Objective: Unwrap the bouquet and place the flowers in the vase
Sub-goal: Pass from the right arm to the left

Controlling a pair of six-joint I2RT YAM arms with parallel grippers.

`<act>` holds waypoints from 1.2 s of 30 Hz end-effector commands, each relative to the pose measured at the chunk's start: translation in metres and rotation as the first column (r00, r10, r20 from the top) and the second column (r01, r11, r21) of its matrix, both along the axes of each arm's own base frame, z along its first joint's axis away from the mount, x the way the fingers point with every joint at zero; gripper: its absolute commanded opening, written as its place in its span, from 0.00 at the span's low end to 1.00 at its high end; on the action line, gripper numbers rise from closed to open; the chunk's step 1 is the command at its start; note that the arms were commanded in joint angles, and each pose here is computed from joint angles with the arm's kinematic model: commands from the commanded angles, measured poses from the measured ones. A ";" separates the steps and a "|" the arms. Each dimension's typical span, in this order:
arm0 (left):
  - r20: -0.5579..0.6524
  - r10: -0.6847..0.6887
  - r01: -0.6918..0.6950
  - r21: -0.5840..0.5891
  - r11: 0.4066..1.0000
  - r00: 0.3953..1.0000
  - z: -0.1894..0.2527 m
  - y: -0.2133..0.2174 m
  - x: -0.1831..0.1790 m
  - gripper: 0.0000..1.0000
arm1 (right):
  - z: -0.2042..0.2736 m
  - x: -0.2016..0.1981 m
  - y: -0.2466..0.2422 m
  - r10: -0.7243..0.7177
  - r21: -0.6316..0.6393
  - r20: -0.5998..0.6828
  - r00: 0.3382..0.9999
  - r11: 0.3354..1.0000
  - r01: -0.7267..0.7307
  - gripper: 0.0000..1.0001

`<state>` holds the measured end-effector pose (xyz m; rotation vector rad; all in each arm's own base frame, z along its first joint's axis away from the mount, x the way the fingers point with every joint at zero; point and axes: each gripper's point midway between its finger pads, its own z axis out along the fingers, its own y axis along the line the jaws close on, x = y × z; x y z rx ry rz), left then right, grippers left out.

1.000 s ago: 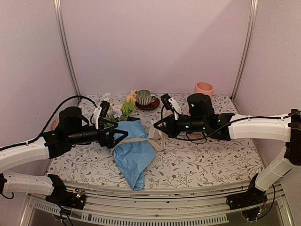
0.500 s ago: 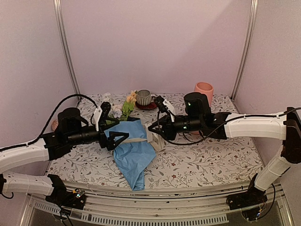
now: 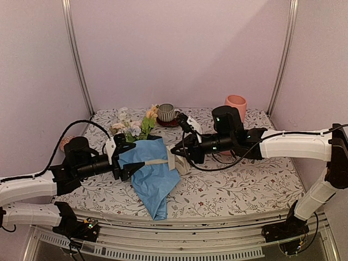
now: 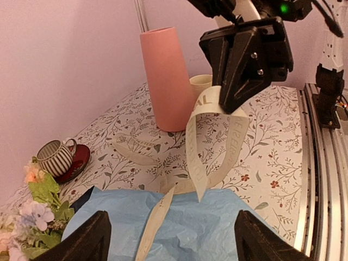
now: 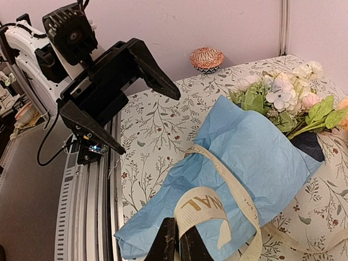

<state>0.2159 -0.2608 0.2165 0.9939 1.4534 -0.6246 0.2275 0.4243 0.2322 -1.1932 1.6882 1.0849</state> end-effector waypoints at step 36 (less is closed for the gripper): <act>0.148 -0.170 0.182 -0.075 0.980 0.974 -0.009 -0.106 0.026 0.00 | 0.004 -0.008 -0.001 0.046 0.000 0.029 0.999 0.999 -0.046 0.13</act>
